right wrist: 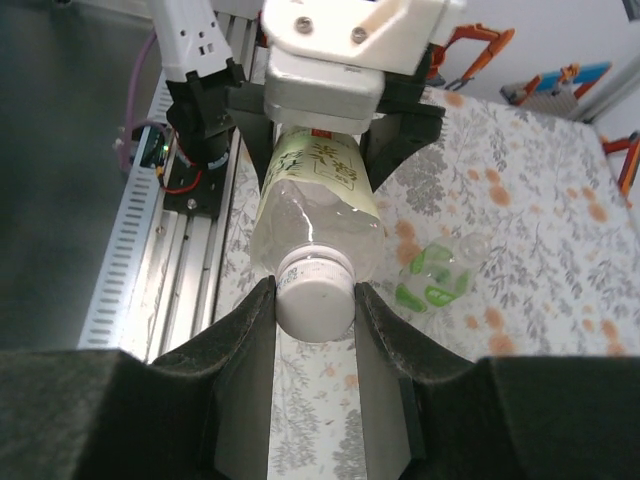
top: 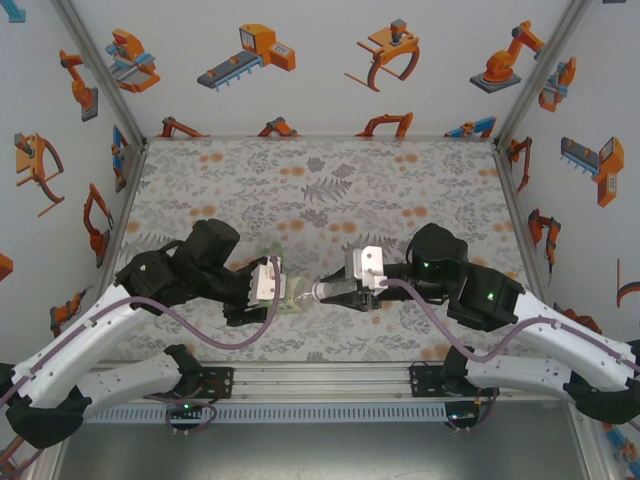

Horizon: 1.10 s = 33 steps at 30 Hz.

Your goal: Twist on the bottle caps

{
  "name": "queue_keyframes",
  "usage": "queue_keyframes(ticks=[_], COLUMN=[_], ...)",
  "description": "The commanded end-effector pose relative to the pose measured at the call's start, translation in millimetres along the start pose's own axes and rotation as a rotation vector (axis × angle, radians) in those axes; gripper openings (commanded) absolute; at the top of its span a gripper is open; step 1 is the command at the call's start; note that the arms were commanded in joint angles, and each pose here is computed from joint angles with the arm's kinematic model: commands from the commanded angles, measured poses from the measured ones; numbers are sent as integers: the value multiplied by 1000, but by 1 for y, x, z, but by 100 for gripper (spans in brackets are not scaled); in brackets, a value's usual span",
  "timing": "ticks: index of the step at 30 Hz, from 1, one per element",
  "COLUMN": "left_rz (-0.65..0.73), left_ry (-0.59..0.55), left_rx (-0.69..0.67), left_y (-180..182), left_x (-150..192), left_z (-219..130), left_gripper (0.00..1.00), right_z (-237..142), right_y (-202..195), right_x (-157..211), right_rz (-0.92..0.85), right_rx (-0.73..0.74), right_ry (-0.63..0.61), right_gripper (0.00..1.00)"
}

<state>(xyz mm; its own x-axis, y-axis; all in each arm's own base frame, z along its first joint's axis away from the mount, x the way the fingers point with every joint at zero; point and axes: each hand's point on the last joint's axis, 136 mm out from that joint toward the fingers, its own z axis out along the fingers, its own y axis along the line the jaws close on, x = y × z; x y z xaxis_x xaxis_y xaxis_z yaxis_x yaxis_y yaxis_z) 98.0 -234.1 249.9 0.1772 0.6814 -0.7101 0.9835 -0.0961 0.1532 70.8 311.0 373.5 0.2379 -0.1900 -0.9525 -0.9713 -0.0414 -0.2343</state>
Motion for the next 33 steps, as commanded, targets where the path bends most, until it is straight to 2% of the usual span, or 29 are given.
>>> queue_keyframes(ticks=[1, 6, 12, 22, 25, 30, 33], left_rz=[85, 96, 130, 173, 180, 184, 182], left_ry=[-116, -111, -126, -97, -70, -47, -35], left_rx=[-115, -148, -160, -239, -270, -274, -260], left_y=[24, 28, 29, 44, 50, 53, 53], left_x=[-31, -29, -30, -25, -20, -15, -14], left_z=[-5, -4, -2, 6, 9, 16, 22], left_gripper=[0, 0, 0, 0, 0, 0, 0], right_z=[12, 13, 16, 21, 20, 10, 14], right_y=[-2, -12, -25, -45, -48, -52, -51], right_x=[15, 21, 30, 81, 100, 123, 132], right_rz=[221, 393, 678, 1395, 1564, 1661, 1732], right_rx=[21, 87, 169, 382, 454, 592, 589], right_ry=[29, 12, -22, -54, -69, -42, -83], right_gripper=[0, 0, 0, 0, 0, 0, 0])
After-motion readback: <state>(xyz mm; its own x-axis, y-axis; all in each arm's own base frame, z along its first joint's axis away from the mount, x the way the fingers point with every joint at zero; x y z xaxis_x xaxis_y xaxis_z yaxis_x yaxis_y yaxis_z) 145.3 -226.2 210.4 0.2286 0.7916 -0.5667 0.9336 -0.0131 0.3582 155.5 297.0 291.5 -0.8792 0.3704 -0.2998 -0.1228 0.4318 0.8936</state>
